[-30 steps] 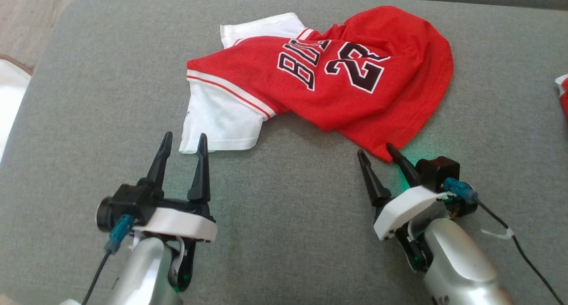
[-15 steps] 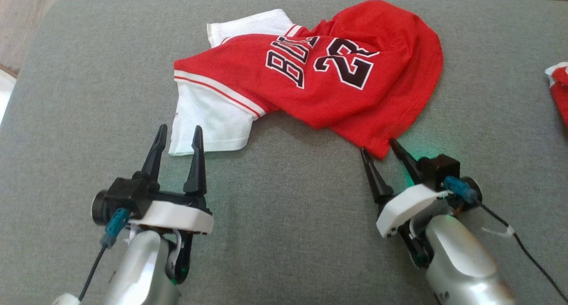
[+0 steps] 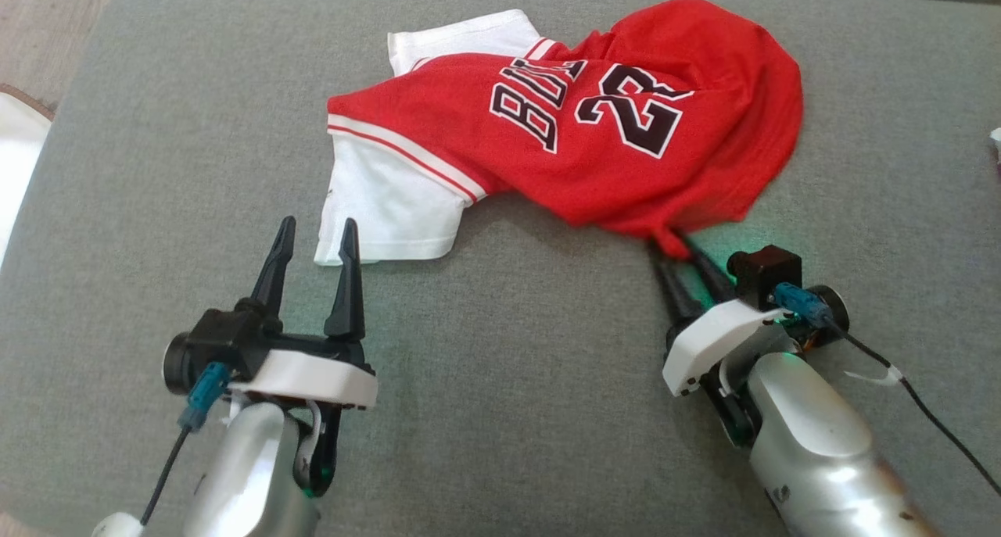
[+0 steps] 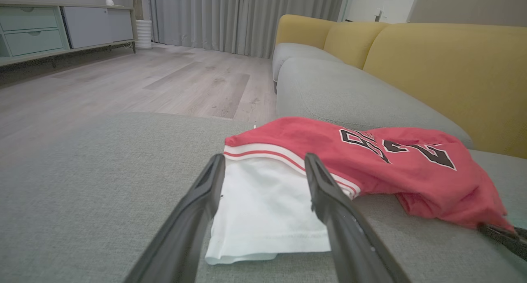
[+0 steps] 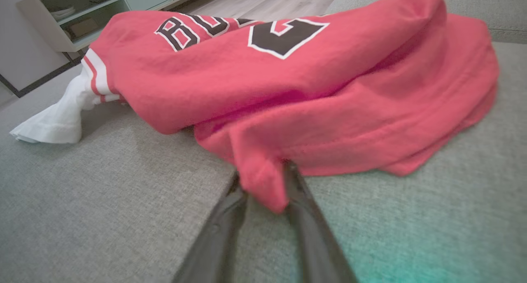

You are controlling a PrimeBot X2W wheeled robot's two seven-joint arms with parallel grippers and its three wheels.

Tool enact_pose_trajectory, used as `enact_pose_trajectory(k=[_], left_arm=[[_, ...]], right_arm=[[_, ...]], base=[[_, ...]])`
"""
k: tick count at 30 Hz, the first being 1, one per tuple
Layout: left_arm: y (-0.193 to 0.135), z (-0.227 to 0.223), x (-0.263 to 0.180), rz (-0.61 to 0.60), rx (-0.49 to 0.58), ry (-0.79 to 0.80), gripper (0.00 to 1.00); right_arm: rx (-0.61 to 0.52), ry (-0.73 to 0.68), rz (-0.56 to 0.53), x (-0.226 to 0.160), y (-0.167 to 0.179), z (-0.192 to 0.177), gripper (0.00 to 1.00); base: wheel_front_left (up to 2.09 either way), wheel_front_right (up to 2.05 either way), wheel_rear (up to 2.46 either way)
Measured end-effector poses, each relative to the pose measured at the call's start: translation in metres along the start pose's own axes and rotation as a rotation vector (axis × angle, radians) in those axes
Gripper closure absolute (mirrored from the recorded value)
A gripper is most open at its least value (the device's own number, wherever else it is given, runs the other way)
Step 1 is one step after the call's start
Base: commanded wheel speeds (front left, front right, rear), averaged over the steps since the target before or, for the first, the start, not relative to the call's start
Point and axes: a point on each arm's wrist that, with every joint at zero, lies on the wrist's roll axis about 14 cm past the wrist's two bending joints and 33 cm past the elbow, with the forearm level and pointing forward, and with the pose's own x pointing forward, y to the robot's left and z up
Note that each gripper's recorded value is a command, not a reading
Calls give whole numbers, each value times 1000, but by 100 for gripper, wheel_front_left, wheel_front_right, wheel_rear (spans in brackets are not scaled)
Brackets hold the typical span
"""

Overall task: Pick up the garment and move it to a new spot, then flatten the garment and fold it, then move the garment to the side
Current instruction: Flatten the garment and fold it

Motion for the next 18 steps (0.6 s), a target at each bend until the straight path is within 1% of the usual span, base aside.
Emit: enact_pose_trajectory(k=[4, 9, 12, 18], left_arm=[[-3, 1, 1, -6, 0, -4, 0], [-13, 5, 4, -31, -4, -16, 0], [-19, 9, 6, -49, -7, -27, 0], [-32, 15, 6, -83, -13, -46, 0]], right_arm=[[6, -12, -24, -4, -7, 4, 100], [31, -75, -98, -15, -29, 20, 100], [31, -115, -172, -32, -56, 29, 100], [-19, -164, -332, -79, -116, 44, 100]], base=[[0, 0, 0], [0, 0, 0], [0, 0, 0], [0, 0, 0]])
